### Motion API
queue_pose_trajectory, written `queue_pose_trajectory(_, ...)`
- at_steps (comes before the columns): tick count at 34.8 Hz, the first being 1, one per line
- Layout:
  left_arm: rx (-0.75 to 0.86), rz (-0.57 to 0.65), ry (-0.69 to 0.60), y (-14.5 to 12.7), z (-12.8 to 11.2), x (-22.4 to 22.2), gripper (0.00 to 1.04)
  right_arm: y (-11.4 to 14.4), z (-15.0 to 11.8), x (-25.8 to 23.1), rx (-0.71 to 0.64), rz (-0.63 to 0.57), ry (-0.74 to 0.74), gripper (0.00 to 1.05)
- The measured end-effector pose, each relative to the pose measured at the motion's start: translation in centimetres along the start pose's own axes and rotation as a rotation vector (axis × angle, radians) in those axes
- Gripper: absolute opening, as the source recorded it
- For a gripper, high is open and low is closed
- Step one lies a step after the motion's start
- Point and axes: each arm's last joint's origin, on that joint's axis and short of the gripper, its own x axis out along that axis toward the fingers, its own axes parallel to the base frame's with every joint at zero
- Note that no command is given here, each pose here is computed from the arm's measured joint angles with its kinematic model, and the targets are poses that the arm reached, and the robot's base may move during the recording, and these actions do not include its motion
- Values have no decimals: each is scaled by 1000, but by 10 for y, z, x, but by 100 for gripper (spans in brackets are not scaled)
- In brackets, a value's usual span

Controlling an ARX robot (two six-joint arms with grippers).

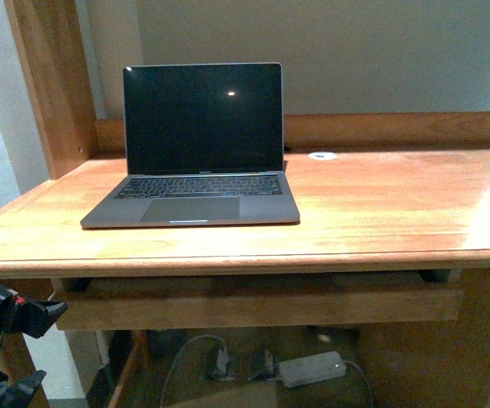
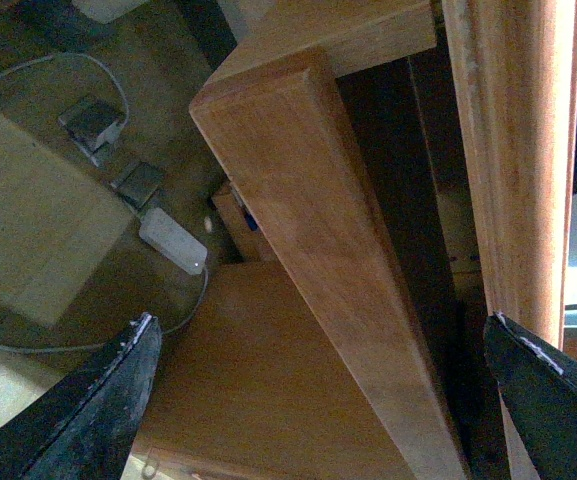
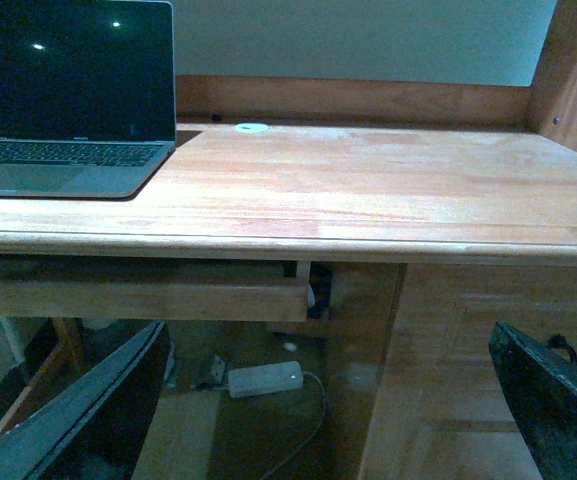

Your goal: Place mouse

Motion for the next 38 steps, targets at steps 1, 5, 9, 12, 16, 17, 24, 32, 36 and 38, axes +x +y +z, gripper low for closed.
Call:
queue_pose_trajectory(1, 0, 1, 1, 0, 0, 0, 98, 0, 0, 0, 0, 0, 0, 98)
queue_pose_trajectory(5, 3, 6, -3, 0, -1, 1, 98, 0, 0, 0, 0, 0, 0, 98)
queue_pose_trajectory(9, 3, 16, -14, 3, -8, 37, 98, 0, 0, 0, 0, 2, 0, 98)
queue_pose_trajectory(12, -25, 54, -8, 14, -10, 45, 98, 0, 0, 0, 0, 0, 0, 98)
queue_pose_trajectory(16, -34, 0, -3, 8, -7, 58, 98, 0, 0, 0, 0, 0, 0, 98)
queue_pose_trajectory(17, -31, -18, 3, 5, -6, 62, 98, 0, 0, 0, 0, 0, 0, 98)
queue_pose_trajectory(24, -38, -12, 54, 6, -13, 82, 98, 0, 0, 0, 0, 0, 0, 98)
queue_pose_trajectory(32, -48, -20, 55, 6, -14, 104, 98, 0, 0, 0, 0, 0, 0, 98)
queue_pose_trajectory(36, -58, -54, 57, 7, -14, 108, 88, 0, 0, 0, 0, 0, 0, 98)
queue_pose_trajectory(38, -69, -74, 55, 6, -14, 108, 78, 0, 0, 0, 0, 0, 0, 98)
